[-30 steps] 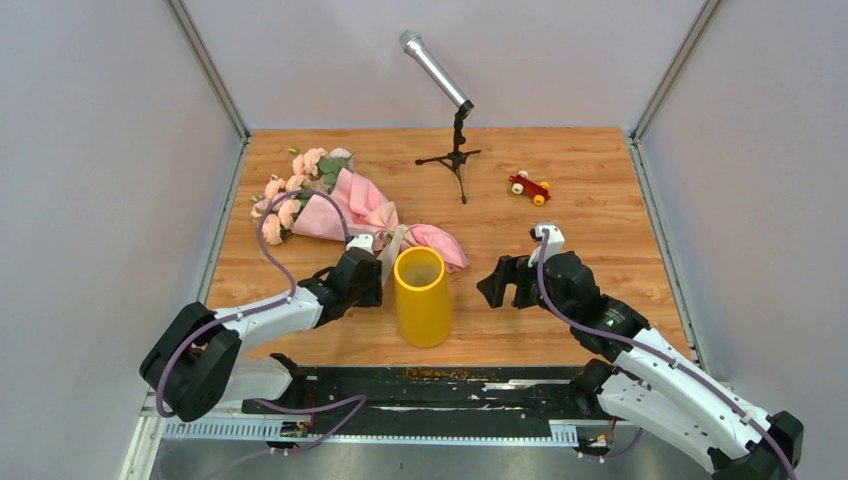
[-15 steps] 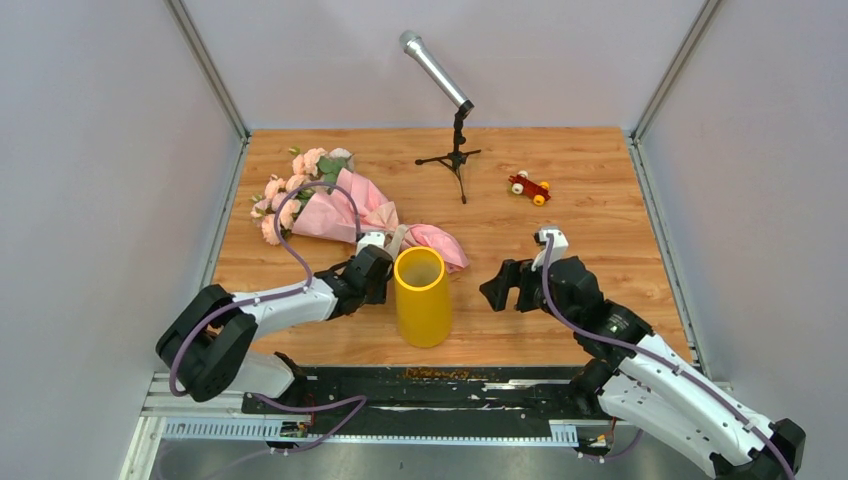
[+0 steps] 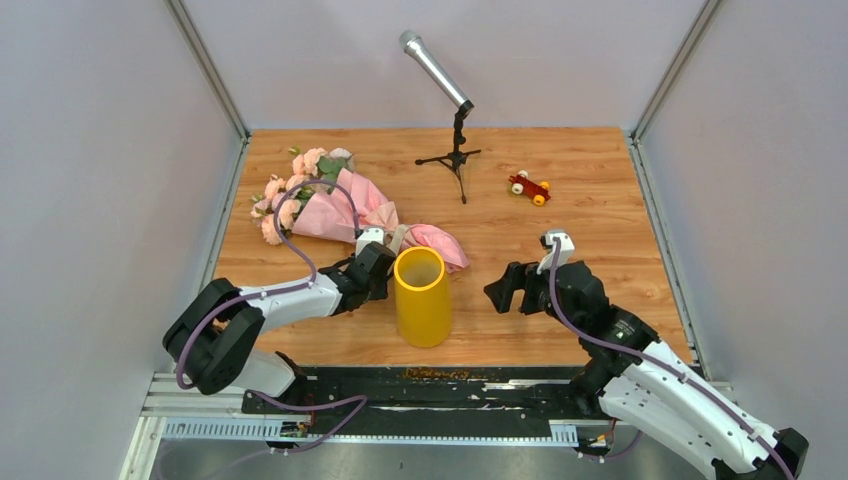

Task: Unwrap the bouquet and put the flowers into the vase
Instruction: Untie the ribbon from the wrapping paper.

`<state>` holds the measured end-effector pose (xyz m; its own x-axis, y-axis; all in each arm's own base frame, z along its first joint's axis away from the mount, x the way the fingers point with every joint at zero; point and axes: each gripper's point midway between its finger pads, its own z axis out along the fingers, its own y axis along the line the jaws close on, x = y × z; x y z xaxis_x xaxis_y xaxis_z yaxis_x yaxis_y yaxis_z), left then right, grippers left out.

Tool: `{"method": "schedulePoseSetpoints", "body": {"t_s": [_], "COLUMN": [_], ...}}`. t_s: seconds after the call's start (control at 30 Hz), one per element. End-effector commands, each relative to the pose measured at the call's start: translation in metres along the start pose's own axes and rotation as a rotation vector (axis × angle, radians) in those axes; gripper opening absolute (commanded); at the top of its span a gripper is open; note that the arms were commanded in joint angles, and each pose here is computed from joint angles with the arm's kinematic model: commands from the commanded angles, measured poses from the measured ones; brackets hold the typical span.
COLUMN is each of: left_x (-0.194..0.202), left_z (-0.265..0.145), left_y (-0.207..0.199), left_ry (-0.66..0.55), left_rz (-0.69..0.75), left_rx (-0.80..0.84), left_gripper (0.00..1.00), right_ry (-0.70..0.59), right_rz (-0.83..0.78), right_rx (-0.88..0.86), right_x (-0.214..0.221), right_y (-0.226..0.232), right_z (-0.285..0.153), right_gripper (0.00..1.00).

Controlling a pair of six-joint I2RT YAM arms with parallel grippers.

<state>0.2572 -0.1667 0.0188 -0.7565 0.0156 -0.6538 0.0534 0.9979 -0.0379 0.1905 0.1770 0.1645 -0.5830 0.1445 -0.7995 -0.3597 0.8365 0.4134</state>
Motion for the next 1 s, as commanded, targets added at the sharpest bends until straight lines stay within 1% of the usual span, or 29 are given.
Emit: {"method": "schedulePoseSetpoints", "body": {"t_s": [0.0, 0.1, 0.2, 0.43, 0.57, 0.73, 0.77, 0.87, 0.9, 0.93, 0.97], "left_x": [0.024, 0.027, 0.029, 0.031, 0.028, 0.008, 0.001, -0.014, -0.021, -0.023, -0.028], "left_z": [0.0, 0.0, 0.0, 0.001, -0.002, -0.017, -0.023, -0.033, -0.037, -0.038, -0.04], "left_y": [0.002, 0.003, 0.005, 0.005, 0.0, -0.017, -0.02, -0.025, -0.026, -0.026, -0.026], "left_ry": [0.069, 0.072, 0.074, 0.074, 0.061, 0.002, -0.024, -0.08, -0.108, -0.118, -0.134], "left_rz": [-0.036, -0.038, -0.037, -0.04, -0.047, -0.061, -0.058, -0.057, -0.055, -0.051, -0.042], "left_rx": [0.011, 0.014, 0.007, 0.008, 0.041, 0.153, 0.177, 0.221, 0.23, 0.232, 0.233], "left_gripper": [0.43, 0.38, 0.27, 0.1, 0.0, 0.0, 0.02, 0.12, 0.18, 0.22, 0.28], "right_ry": [-0.011, -0.013, -0.015, -0.019, -0.02, -0.017, -0.018, -0.018, -0.017, -0.016, -0.013], "right_rz": [0.006, 0.007, 0.008, 0.011, 0.013, 0.012, 0.012, 0.011, 0.011, 0.011, 0.01], "right_rx": [0.014, 0.014, 0.017, 0.019, 0.024, 0.025, 0.025, 0.026, 0.026, 0.028, 0.027], "right_x": [0.001, 0.0, 0.0, -0.001, 0.0, 0.0, 0.0, -0.001, -0.001, -0.001, -0.001], "right_y": [-0.003, -0.003, -0.004, -0.004, -0.006, -0.006, -0.006, -0.005, -0.005, -0.006, -0.005], "right_z": [-0.002, -0.003, -0.005, -0.007, -0.007, -0.007, -0.007, -0.007, -0.006, -0.006, -0.006], "right_gripper": [0.9, 0.9, 0.9, 0.9, 0.9, 0.9, 0.9, 0.9, 0.9, 0.9, 0.9]}}
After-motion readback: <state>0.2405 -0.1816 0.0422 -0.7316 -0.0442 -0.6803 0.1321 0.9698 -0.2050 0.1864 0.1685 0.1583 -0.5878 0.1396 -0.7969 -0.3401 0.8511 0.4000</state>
